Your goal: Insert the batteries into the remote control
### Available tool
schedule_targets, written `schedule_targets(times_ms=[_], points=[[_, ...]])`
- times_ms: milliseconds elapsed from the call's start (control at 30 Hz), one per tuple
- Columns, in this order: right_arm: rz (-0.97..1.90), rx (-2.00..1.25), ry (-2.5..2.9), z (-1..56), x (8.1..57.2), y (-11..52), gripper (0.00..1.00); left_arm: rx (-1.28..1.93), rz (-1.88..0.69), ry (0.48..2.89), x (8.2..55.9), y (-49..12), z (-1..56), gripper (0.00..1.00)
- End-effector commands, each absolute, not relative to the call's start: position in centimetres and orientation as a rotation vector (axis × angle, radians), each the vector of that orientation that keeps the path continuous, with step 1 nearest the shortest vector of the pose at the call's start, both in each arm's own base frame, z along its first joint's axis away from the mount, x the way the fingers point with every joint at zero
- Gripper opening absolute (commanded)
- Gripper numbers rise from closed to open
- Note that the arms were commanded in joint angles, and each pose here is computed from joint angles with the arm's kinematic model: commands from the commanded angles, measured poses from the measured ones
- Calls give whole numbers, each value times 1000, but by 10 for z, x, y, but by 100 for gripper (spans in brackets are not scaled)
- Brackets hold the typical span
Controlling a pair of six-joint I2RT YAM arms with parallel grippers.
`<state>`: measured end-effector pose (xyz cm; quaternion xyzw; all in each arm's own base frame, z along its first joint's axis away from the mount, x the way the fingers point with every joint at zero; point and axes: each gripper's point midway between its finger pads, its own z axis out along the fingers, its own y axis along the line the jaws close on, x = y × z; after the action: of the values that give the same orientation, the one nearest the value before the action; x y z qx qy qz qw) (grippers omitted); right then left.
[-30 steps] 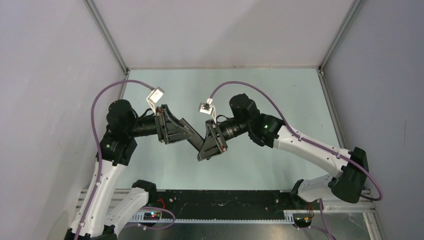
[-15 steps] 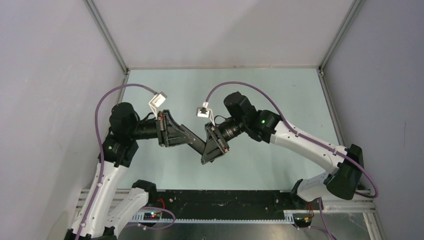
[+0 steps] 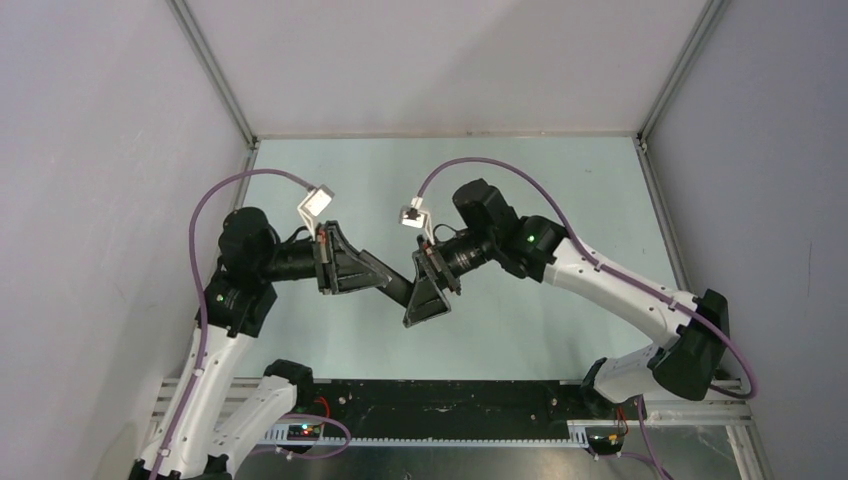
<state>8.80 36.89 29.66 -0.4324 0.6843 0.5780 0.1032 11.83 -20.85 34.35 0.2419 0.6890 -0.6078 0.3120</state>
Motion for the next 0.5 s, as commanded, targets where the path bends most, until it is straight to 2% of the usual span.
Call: schedule_targets(times_ms=[0, 233, 467], points=[[1650, -1124, 1886, 329, 111, 362, 93, 582, -1551, 1772, 124, -208, 370, 0], [1659, -669, 1793, 354, 150, 358, 94, 319, -1531, 1826, 151, -206, 385, 0], [1835, -295, 1619, 398, 160, 358, 93, 92, -1532, 1840, 167, -201, 397, 0]])
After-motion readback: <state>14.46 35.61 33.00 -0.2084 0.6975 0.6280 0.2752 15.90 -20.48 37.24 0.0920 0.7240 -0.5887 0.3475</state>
